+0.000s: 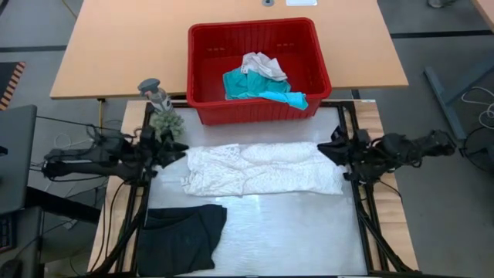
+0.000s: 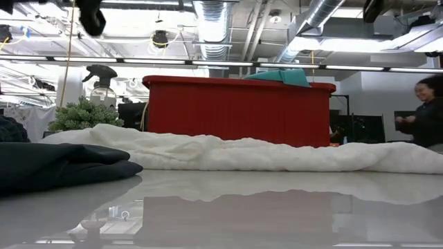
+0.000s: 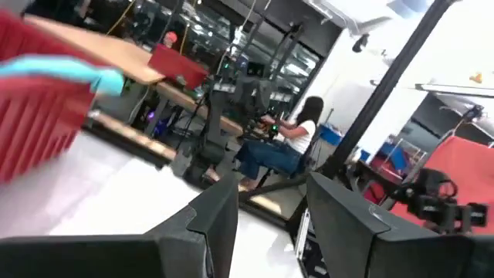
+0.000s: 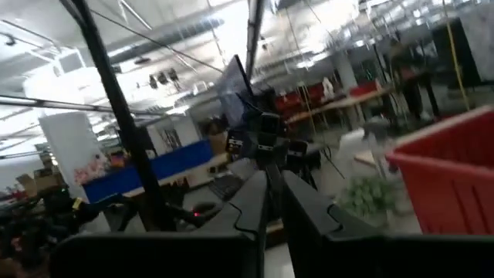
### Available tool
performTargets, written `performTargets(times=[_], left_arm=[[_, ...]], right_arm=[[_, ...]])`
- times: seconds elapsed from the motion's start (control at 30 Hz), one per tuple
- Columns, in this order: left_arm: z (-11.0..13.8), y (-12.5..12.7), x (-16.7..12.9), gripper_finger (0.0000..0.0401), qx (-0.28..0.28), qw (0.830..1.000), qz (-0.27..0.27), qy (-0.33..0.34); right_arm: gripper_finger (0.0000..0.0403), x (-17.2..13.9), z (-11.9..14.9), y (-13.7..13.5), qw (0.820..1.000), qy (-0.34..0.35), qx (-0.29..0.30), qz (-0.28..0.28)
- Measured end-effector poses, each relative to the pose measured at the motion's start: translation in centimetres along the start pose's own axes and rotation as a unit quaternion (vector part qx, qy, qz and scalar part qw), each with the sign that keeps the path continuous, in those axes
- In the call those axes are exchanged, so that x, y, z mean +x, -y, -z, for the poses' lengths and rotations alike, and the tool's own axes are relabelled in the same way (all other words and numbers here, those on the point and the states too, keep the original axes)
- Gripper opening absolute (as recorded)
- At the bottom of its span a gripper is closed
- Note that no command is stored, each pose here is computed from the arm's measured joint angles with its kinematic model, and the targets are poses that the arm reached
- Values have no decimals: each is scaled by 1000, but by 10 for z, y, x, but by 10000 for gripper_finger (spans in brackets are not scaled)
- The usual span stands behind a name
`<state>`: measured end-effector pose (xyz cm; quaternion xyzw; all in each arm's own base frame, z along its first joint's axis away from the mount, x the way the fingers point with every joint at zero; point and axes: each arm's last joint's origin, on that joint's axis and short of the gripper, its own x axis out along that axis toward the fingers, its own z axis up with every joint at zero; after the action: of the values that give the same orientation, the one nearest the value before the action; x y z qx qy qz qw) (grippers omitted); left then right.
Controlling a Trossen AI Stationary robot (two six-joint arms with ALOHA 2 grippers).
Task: Fold Laundry from Bin
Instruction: Fold the white dress
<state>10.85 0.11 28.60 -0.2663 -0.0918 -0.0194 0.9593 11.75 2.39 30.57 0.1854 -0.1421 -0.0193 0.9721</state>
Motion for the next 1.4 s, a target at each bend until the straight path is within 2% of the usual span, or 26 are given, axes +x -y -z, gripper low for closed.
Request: performTargets(times=[0.07,0.17,0.27,0.37,0.47,0.63,0.77,0.87,1.07,1.2,1.27,1.4], left_arm=[[14,-6,1,142,-5,1000,-16,-15],[25,-8,7,142,1,998,-45,-39],[37,-9,16,142,15,995,-71,-72],[51,-12,26,142,16,989,-103,-106],[67,-13,38,142,11,981,-140,-132],[101,-13,55,142,14,966,-187,-176],[121,-19,68,140,48,945,-265,-184],[137,-28,78,134,76,928,-303,-205],[176,-54,81,115,110,881,-384,-253],[189,-69,79,106,102,858,-425,-268],[194,-75,74,103,92,841,-452,-283],[197,-79,61,96,72,809,-505,-293]], right_arm=[[65,5,6,-1,999,-8,11,29],[65,11,20,2,993,-36,36,109],[65,14,39,7,977,-66,69,192],[65,15,57,11,958,-96,102,250],[65,18,74,13,941,-115,132,289],[65,23,100,14,920,-153,147,328],[65,26,114,15,910,-165,156,347],[65,27,122,14,906,-173,157,354],[65,27,128,11,902,-178,169,356],[66,25,129,7,899,-176,194,350],[65,22,130,4,896,-179,209,348],[65,11,137,4,871,-190,244,382]])
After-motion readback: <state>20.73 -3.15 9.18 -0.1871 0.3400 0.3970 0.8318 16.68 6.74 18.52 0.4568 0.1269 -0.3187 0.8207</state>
